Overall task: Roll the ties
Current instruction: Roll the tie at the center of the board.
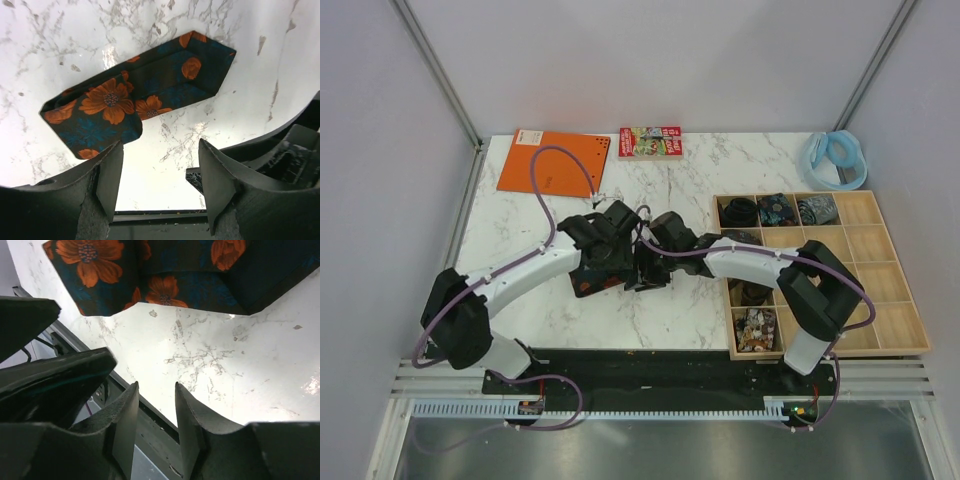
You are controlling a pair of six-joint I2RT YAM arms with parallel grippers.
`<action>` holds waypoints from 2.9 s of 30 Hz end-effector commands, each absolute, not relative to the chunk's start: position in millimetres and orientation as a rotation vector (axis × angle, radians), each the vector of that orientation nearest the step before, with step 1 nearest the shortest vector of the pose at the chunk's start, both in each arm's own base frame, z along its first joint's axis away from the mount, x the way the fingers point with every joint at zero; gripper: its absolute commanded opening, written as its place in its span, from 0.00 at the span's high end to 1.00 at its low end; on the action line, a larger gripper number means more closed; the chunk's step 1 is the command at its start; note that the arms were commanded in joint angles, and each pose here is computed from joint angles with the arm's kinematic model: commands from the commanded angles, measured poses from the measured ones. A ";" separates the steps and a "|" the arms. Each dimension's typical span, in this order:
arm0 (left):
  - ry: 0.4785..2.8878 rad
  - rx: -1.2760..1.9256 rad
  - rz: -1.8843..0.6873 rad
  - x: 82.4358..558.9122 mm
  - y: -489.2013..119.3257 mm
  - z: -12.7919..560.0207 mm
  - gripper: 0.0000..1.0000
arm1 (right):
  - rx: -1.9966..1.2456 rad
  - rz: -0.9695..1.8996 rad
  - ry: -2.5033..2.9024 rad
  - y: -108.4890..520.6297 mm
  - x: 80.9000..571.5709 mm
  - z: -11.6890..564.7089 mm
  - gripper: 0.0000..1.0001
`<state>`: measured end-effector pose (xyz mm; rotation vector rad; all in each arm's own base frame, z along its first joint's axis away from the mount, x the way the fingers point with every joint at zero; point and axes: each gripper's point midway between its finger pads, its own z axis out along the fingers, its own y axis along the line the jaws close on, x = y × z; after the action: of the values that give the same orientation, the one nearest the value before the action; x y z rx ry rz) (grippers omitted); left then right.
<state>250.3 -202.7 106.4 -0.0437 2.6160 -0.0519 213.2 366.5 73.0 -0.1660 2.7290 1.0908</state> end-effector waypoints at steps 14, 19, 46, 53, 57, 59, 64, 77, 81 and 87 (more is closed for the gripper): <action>2.662 -0.129 -0.155 257.7 -133.1 111.0 0.48 | -0.246 1.212 2.521 420.8 220.2 129.0 0.56; 2.701 -0.122 -0.167 259.4 -134.0 87.5 0.55 | -0.267 1.197 2.504 435.7 237.3 146.4 0.56; 2.677 -0.018 -0.355 281.3 -167.0 94.2 0.43 | -0.178 1.169 2.548 416.8 282.8 123.5 0.58; 2.571 -0.230 -0.167 273.8 -126.1 136.9 0.12 | -0.158 1.206 2.551 421.7 282.7 121.3 0.58; 2.495 -0.361 -0.198 258.9 -111.4 146.2 0.13 | -0.174 1.219 2.552 427.7 279.7 118.7 0.58; 2.480 -0.428 -0.237 248.6 -104.5 138.8 0.15 | -0.190 1.226 2.565 431.7 278.0 113.8 0.58; 2.467 -0.555 -0.378 233.1 -100.2 110.4 0.17 | -0.217 1.212 2.608 438.0 270.0 93.5 0.60; 2.376 -0.545 -0.564 232.0 -112.7 76.9 0.16 | -0.232 1.164 2.665 437.2 268.2 59.1 0.62; 2.351 -0.530 -0.557 239.2 -112.1 72.1 0.16 | -0.228 1.155 2.676 437.0 268.3 52.7 0.62; 2.325 -0.537 -0.544 251.9 -110.2 62.3 0.19 | -0.230 1.146 2.696 436.2 269.4 43.0 0.62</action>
<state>230.9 -107.9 57.0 -0.5415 2.4090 -0.5152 264.1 432.3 50.5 -0.2002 2.7038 1.1551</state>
